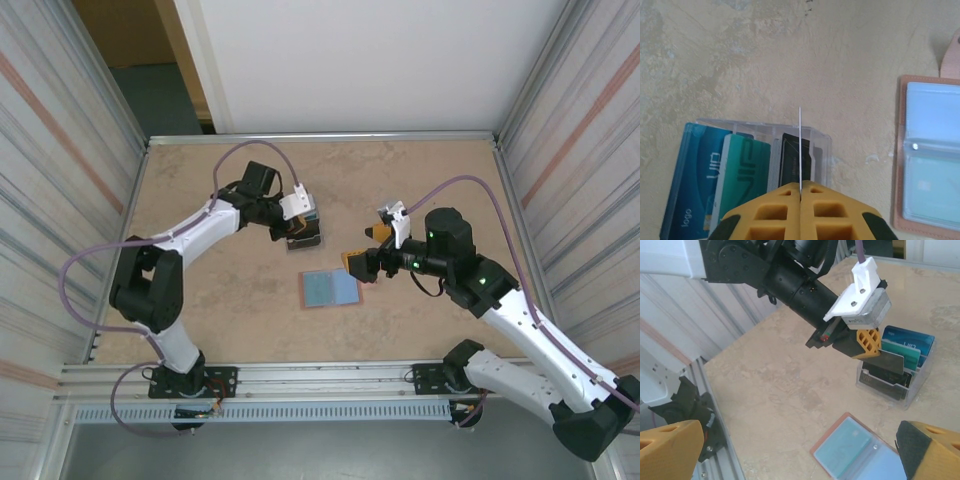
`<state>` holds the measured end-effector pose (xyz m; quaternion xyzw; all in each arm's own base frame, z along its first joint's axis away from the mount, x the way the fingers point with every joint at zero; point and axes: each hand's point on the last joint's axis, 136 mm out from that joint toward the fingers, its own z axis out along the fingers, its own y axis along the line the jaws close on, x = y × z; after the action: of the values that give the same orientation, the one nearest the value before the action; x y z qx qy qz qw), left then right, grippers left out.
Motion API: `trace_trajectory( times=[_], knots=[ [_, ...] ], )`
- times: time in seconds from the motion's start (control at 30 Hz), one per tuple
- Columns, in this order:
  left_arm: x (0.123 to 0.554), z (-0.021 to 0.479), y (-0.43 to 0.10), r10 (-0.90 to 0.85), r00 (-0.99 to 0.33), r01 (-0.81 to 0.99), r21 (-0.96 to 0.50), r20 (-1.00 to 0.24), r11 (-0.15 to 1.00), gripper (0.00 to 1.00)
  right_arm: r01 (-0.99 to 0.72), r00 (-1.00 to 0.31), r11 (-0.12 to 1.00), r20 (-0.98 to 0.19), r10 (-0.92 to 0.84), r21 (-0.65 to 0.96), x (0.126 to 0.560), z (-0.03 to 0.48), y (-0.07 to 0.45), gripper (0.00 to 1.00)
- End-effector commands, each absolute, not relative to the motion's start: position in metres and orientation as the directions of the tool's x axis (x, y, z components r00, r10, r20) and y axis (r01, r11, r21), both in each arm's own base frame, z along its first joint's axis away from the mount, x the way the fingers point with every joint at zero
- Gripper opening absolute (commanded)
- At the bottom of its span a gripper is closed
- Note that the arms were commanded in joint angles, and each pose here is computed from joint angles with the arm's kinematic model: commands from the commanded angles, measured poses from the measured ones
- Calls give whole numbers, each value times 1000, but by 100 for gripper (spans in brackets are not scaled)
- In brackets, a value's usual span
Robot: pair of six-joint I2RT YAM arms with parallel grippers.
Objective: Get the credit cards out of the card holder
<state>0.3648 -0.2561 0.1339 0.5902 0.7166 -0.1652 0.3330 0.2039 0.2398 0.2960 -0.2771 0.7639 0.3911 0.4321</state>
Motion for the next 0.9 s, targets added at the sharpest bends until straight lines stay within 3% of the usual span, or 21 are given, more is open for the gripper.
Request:
trace_trajectory(
  times=[0.0, 0.87],
  knots=[
    [371, 137, -258, 742, -52, 962, 167, -668, 217, 0, -738, -478, 564, -877, -51, 370, 208, 296, 235, 99],
    [378, 108, -260, 766, -86, 976, 101, -637, 193, 0, -725, -490, 575, -870, -44, 380, 214, 292, 234, 99]
  ],
)
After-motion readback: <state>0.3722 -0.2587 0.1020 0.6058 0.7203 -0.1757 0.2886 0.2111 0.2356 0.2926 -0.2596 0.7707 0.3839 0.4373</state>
